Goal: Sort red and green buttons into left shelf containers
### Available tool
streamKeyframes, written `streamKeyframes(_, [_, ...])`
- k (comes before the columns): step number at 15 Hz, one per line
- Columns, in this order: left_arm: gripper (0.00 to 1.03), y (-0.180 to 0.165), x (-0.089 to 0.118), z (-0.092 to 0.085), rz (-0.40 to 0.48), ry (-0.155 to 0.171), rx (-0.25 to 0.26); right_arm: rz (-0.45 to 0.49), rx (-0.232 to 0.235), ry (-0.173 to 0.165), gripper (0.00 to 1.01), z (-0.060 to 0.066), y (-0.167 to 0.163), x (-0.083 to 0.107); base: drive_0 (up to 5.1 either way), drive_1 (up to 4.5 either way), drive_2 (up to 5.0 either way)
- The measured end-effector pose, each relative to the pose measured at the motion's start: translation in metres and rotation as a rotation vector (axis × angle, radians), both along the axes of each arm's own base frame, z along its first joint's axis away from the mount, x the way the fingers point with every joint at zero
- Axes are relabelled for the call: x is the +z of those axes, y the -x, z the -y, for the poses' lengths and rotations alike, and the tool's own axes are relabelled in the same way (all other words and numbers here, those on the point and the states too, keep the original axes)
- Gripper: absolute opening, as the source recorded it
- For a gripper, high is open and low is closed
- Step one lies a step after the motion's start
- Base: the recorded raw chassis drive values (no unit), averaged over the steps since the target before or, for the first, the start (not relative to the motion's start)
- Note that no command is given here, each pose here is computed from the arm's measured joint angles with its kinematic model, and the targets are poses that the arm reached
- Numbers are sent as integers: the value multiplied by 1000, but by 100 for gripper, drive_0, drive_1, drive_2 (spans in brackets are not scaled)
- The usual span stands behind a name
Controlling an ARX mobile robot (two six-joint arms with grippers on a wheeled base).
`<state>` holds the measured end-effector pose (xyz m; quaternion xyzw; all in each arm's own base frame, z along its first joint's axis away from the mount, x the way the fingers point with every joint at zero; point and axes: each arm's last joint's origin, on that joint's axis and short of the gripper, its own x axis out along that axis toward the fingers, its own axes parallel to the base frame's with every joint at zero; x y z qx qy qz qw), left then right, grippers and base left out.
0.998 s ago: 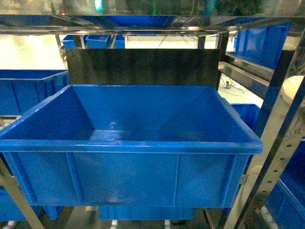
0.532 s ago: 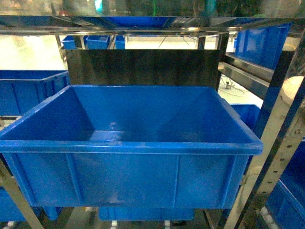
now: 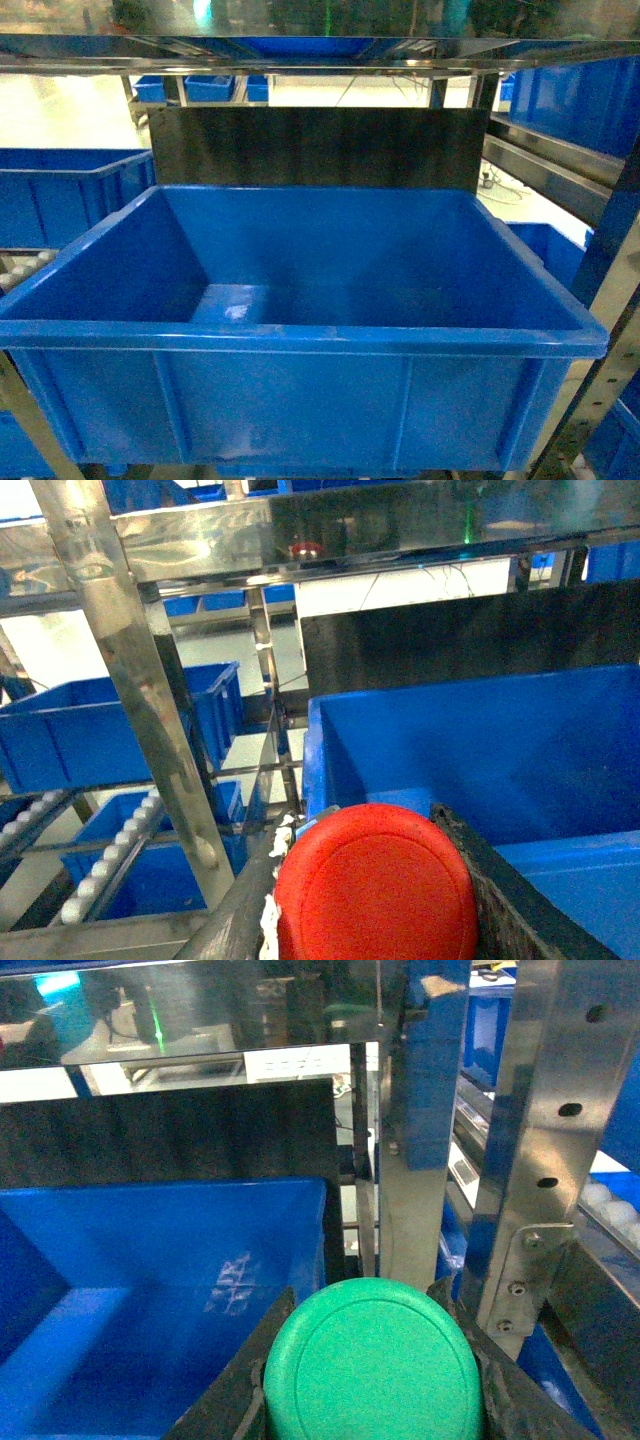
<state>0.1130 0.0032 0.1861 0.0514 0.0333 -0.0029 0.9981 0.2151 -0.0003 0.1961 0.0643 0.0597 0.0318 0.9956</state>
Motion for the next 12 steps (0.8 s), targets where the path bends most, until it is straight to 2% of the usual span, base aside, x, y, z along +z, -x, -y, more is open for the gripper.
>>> streamKeyframes(6, [32,0,0,0,0,1,-4,-3,-7,1,32,0,0,0,0,0,0])
streamKeyframes(8, [32,0,0,0,-2,0,1,0,8,0,32,-1,0,0,0,0,0])
streamKeyframes(9, [32,0,0,0,4,0,0,-17,-3,0,32,-1,0,-2,0,0,0])
streamKeyframes(11, [32,0,0,0,1,1,-3,-37,30,-37,32,-9,-7,-8,0,0,0])
streamKeyframes(12, [32,0,0,0,0,1,-3,-63,80,-57,32,-18,-11,-11,0,0,0])
